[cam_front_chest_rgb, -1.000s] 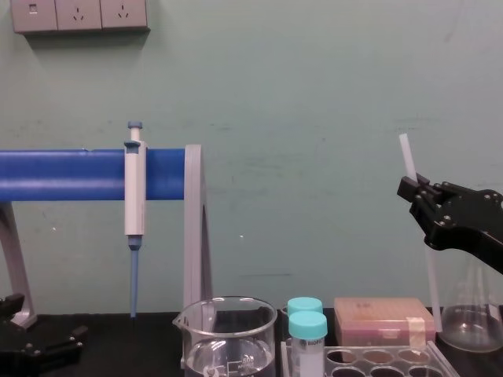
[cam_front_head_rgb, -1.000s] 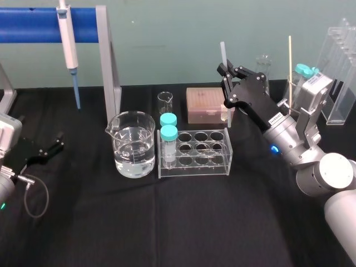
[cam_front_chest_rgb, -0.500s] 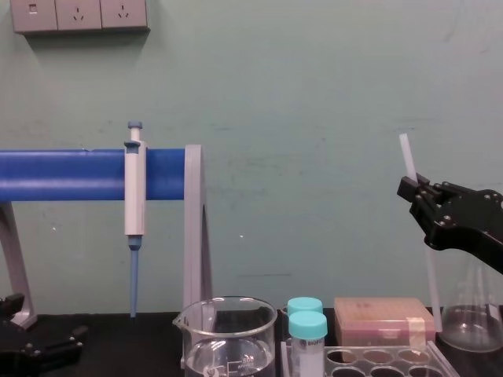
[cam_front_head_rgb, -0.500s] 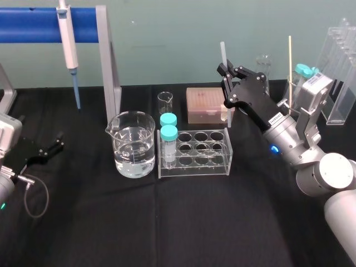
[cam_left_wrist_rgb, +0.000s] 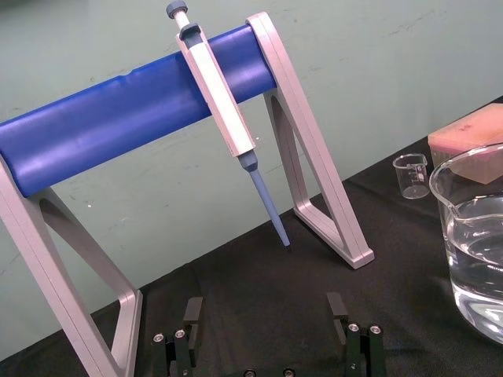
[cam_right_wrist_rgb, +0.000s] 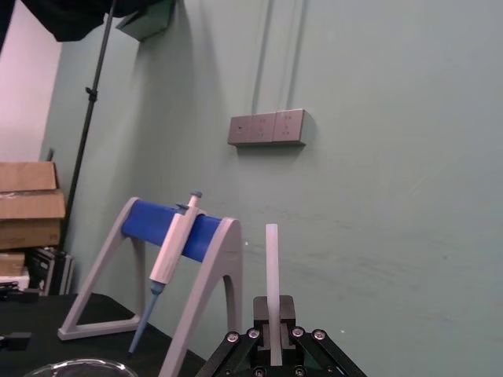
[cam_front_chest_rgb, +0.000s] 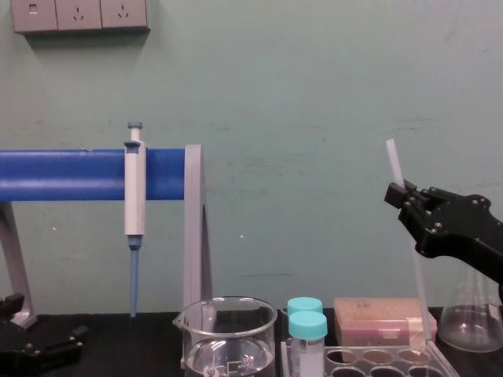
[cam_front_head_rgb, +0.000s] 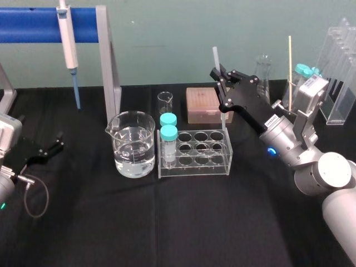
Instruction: Pick up the stirring rod with one hand, then place it down.
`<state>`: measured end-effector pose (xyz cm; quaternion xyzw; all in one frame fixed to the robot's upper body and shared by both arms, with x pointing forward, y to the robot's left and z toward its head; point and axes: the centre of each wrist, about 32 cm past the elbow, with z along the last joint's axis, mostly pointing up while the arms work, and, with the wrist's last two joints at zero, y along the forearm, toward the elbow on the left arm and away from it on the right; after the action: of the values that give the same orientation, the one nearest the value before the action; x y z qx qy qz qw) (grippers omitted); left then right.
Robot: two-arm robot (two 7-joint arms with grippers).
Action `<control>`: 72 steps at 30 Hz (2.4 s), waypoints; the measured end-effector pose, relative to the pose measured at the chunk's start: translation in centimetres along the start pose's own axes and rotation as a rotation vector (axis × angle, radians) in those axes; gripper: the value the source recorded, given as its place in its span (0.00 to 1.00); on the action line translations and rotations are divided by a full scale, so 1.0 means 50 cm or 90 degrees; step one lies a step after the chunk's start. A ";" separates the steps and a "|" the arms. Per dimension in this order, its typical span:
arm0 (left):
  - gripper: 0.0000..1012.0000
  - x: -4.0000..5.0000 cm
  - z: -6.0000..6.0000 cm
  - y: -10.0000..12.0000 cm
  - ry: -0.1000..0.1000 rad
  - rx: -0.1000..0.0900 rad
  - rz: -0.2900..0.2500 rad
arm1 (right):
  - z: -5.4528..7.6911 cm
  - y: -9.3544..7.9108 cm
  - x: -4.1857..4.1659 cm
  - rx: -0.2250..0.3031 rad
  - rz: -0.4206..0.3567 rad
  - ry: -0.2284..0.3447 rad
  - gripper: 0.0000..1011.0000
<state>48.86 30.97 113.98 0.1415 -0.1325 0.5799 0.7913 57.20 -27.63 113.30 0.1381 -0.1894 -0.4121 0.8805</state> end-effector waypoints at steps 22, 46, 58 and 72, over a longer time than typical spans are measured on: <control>0.99 0.000 0.000 0.000 0.000 0.000 0.000 | -0.025 0.005 0.001 -0.004 0.024 0.028 0.07; 0.99 0.000 0.000 0.000 0.000 0.000 0.000 | -0.068 0.007 0.011 -0.048 0.047 0.085 0.07; 0.99 0.000 0.000 0.000 0.000 0.000 0.000 | -0.086 0.005 0.018 -0.070 0.053 0.078 0.07; 0.99 0.000 0.000 0.000 0.000 0.000 0.000 | -0.098 0.006 0.019 -0.089 0.059 0.083 0.07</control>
<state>48.86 30.97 113.98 0.1415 -0.1325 0.5799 0.7913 60.15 -27.73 109.27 0.0939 -0.1084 -0.3731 0.9166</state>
